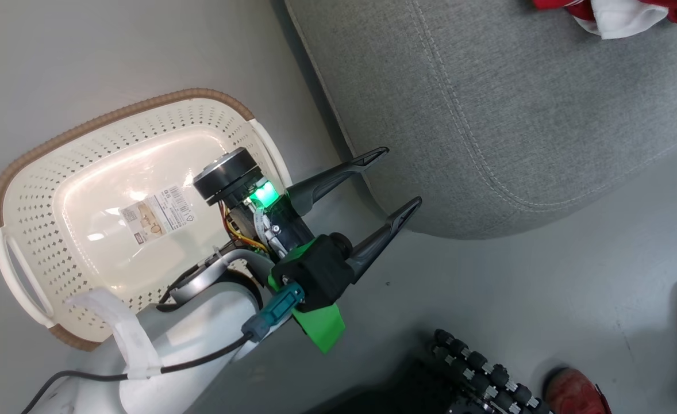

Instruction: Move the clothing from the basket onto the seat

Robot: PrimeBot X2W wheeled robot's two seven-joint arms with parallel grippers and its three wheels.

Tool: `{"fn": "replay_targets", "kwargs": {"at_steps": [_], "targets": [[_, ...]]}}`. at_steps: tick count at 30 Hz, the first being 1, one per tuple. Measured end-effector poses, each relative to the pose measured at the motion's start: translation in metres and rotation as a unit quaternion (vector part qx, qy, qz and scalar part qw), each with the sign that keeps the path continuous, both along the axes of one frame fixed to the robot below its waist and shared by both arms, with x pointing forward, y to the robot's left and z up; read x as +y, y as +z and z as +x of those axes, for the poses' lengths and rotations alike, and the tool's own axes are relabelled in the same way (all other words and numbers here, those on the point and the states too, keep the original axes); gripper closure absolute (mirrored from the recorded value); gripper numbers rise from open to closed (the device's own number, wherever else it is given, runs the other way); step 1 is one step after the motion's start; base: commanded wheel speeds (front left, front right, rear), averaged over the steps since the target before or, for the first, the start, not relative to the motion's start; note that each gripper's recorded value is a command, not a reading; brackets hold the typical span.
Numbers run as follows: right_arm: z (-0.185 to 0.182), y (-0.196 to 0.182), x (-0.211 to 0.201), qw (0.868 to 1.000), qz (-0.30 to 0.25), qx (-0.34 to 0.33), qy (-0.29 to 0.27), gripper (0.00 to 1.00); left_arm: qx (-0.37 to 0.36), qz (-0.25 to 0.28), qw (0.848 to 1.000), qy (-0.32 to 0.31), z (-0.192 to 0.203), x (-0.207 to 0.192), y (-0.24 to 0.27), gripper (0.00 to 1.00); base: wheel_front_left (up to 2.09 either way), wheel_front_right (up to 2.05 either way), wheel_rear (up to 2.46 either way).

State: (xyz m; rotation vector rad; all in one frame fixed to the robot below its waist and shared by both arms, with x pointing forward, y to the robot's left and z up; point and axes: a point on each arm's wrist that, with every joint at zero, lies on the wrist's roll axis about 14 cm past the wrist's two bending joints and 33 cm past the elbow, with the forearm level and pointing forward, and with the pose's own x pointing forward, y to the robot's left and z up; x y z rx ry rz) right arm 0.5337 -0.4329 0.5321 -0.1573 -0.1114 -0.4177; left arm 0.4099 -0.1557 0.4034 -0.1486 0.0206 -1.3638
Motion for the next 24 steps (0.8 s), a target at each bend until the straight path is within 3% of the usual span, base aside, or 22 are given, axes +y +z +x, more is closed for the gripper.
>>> {"fn": "replay_targets", "kwargs": {"at_steps": [1,2,11,18,24], "targets": [[-0.002,-0.013,-0.002,1.0,0.008,0.014,-0.007,0.82,0.002,0.001,1.0,0.002,0.001,0.002,-0.002,0.0,0.0,0.0,0.0],[-0.011,-0.028,-0.012,0.999,0.015,0.025,-0.036,0.0,0.006,0.009,1.0,0.009,0.003,0.006,-0.007,0.0,0.0,0.0,0.0],[-0.057,-0.044,0.012,0.999,0.012,0.035,-0.035,0.0,0.012,-0.015,0.998,0.063,0.02,0.016,0.015,0.0,0.0,0.0,0.0],[-0.081,-0.075,0.086,0.995,0.057,0.068,0.047,0.0,0.074,-0.043,0.983,0.164,0.033,0.043,0.028,0.0,0.0,0.0,0.0],[-0.094,-0.095,0.164,0.979,0.108,0.096,0.142,0.0,0.101,-0.035,0.963,0.246,0.037,0.078,0.034,0.0,0.0,0.0,0.0]]}}
